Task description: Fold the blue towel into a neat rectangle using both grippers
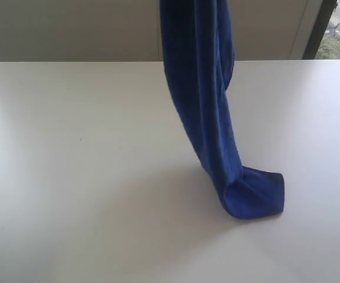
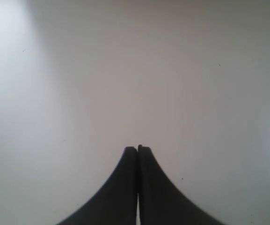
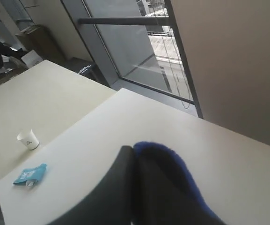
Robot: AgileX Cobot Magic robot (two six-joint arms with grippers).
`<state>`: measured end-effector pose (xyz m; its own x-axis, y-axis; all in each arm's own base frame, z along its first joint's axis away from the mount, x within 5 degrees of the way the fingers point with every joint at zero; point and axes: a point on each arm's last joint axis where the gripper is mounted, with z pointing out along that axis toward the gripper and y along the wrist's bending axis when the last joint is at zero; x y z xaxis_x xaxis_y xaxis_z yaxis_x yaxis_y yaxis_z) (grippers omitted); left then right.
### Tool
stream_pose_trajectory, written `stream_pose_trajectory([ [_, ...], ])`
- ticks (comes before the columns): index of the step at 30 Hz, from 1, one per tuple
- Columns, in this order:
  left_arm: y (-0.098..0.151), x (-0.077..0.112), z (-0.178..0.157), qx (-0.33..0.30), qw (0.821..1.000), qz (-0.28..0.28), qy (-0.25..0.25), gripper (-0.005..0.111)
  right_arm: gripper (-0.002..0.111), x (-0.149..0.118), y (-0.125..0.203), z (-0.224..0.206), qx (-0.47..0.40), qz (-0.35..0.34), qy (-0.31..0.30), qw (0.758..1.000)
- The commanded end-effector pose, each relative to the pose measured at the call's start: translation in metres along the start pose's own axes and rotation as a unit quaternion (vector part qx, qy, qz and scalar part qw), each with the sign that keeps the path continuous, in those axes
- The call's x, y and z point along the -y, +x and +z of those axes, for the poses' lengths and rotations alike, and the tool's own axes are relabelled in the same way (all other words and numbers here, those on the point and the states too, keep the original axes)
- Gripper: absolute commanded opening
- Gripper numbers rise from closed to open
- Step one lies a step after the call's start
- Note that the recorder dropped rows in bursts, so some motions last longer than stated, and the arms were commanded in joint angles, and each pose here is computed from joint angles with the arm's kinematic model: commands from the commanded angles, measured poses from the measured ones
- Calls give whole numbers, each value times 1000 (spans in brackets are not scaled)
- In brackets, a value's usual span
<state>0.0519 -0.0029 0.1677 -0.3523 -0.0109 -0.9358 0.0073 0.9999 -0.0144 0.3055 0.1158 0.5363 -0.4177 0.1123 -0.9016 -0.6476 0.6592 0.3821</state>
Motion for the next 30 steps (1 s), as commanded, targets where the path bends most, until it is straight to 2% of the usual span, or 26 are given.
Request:
stream_pose_trajectory([
  [1,1,0,0,1,1000,-2,-1,0,0,6,9,12,-40,4,-16,999],
  [8,1,0,0,1,1000,-2,-1,0,0,28,33,23,-152,-25,36,987],
  [10,1,0,0,1,1000,-2,-1,0,0,34,34,22,-165,-47,67,983],
  [14,1,0,0,1,1000,-2,-1,0,0,41,40,22,-182,-54,92,978],
  [17,1,0,0,1,1000,-2,-1,0,0,52,54,29,-210,-43,103,971],
  [30,1,0,0,1,1000,-2,-1,0,0,92,150,58,-342,32,100,934],
])
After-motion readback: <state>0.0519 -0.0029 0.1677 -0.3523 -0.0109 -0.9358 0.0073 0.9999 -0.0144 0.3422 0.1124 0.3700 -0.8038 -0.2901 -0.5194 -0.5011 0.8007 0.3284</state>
